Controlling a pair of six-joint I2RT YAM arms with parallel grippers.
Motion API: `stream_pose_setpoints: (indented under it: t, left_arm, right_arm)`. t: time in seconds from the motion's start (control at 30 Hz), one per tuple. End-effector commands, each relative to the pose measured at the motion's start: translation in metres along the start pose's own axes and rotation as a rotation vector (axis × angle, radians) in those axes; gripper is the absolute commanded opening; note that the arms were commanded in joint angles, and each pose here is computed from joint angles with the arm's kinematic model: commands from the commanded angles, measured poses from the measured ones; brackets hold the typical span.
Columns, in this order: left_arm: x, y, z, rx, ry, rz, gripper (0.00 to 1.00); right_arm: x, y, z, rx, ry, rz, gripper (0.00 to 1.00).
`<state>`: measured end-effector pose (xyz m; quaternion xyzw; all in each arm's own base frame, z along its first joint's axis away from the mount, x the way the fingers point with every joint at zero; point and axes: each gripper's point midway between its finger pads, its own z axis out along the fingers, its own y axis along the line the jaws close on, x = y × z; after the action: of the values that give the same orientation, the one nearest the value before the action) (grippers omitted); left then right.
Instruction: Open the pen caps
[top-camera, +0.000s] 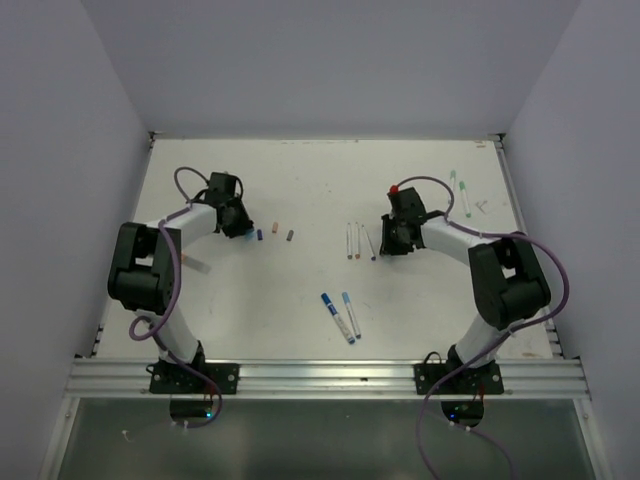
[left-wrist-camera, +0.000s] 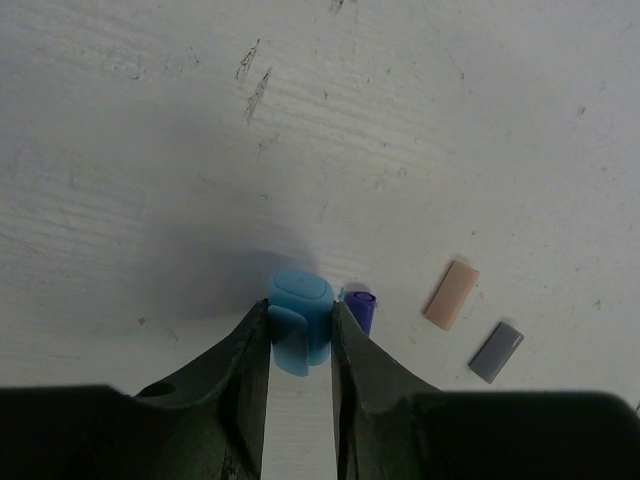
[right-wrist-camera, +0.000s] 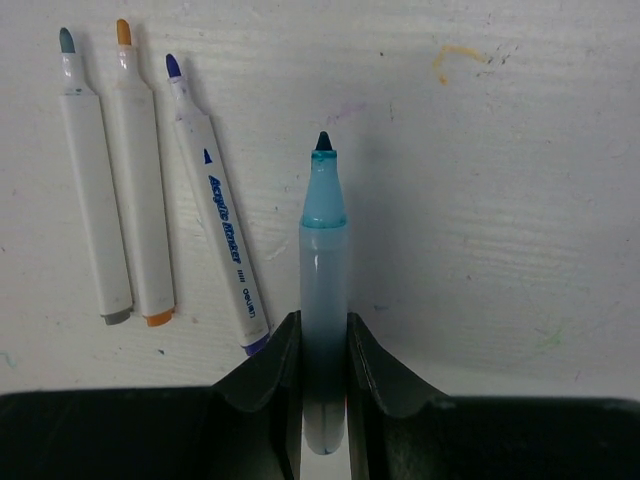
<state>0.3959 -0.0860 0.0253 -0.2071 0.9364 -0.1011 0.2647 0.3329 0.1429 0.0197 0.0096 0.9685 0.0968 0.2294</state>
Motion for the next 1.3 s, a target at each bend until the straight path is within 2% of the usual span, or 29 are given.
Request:
stream_pose_setpoints:
  t: [0.0,0.13,0.23,0.4,0.43,0.7,0.87,0.93,1.0,1.07,1.27]
  left_arm:
    - [-0.015,-0.009,0.004,0.012,-0.039,-0.021,0.30]
    - [-0.012,-0.007,0.006,0.004,-0.032,-0.027,0.42]
    - [-0.013,-0.005,0.005,-0.005,-0.036,-0.027,0.46]
    - [-0.012,-0.004,0.001,-0.006,-0.037,-0.027,0.52]
    - [-0.012,-0.004,0.000,-0.007,-0.037,-0.028,0.52]
    - [-0.038,-0.008,-0.040,-0.005,-0.133,0.003,0.60]
    - [-0.053,0.000,-0.074,-0.027,-0.205,0.014,0.66]
    - [-0.050,0.011,-0.084,-0.044,-0.216,0.015,0.67]
    - [-0.046,0.029,-0.087,-0.082,-0.212,-0.009,0.75]
    - [-0.036,0.043,-0.090,-0.099,-0.199,-0.028,0.78]
    - [-0.014,0.091,-0.086,-0.203,-0.155,-0.108,0.84]
  right_arm:
    - [-0.013,0.000,0.005,0.010,-0.014,-0.041,0.01]
    - [-0.010,-0.001,0.012,0.016,0.004,-0.050,0.05]
    - [-0.009,-0.001,0.015,0.014,0.006,-0.049,0.12]
    - [-0.011,-0.001,0.014,0.016,0.002,-0.053,0.19]
    - [-0.012,0.000,0.013,0.014,-0.002,-0.055,0.23]
    - [-0.019,-0.002,0.007,0.028,-0.030,-0.064,0.43]
    - [-0.029,0.001,-0.005,0.016,-0.074,-0.070,0.47]
    - [-0.035,0.004,-0.017,0.008,-0.110,-0.081,0.48]
    - [-0.039,0.008,-0.027,0.007,-0.142,-0.095,0.49]
    - [-0.043,0.014,-0.042,-0.008,-0.183,-0.109,0.50]
    - [-0.026,0.062,-0.061,-0.141,-0.208,-0.190,0.52]
